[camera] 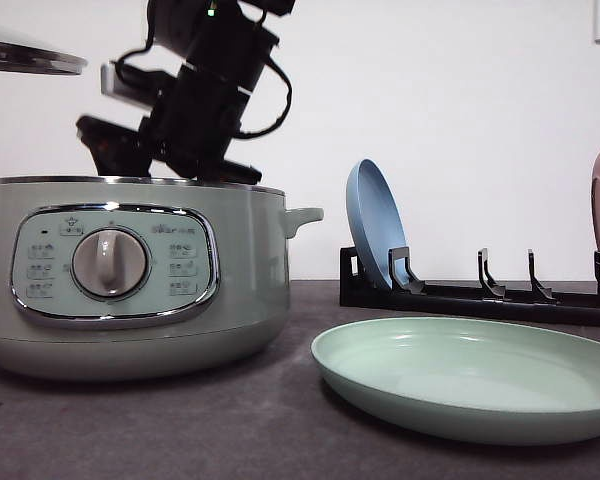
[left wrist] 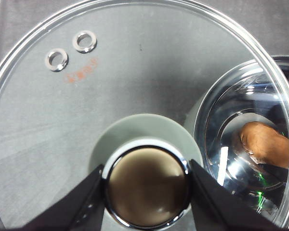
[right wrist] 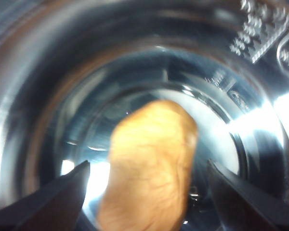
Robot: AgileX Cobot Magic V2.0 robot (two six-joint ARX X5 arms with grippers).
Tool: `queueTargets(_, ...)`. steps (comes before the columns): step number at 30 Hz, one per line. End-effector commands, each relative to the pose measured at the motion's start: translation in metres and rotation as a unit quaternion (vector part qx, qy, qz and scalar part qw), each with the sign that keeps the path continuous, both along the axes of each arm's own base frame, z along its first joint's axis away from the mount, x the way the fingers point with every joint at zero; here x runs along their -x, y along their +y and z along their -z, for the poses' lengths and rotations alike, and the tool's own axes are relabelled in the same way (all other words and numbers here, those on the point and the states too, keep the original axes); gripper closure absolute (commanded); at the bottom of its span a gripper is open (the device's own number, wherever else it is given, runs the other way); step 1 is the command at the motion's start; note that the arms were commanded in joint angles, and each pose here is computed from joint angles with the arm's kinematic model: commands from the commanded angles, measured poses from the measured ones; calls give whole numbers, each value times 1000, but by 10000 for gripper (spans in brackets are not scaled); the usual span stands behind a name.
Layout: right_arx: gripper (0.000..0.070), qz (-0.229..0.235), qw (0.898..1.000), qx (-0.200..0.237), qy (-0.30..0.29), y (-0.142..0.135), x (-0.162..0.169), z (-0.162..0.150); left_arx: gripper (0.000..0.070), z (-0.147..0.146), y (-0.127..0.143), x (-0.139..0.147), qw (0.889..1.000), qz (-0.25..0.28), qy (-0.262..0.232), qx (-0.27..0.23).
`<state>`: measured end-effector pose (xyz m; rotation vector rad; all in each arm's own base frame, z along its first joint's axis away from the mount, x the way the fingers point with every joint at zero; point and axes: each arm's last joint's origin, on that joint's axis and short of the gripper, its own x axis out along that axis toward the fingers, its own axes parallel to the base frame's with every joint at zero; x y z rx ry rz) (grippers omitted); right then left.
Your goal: Transfer potato from steamer to green plate
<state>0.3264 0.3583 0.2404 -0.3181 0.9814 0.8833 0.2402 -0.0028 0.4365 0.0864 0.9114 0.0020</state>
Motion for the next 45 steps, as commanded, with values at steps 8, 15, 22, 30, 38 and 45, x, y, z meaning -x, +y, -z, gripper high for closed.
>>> queueTargets(8, 229, -10, 1000, 4, 0, 10, -1, 11, 700, -9, 0, 0, 1000, -2, -30, 3)
queueTargets(15, 415, -12, 1000, 7, 4, 12, 1, 12, 700, -9, 0, 0, 1000, -2, -30, 3)
queueTargets(22, 466, -11, 1000, 1, -1, 10, 1, 3, 700, -9, 0, 0, 1000, -2, -31, 3)
queueTargets(30, 466, -10, 999, -34, -40, -5, 7, -66, 700, -10, 0, -1, 999, -2, -32, 3)
queueTargets(38, 534, 1, 994, -66, -84, -57, 30, -151, 700, -10, -1, -1, 999, 7, -32, 12)
queueTargets(45, 536, 44, 993, -61, -86, -122, 48, -197, 700, -10, -4, -1, 998, 30, -33, 38)
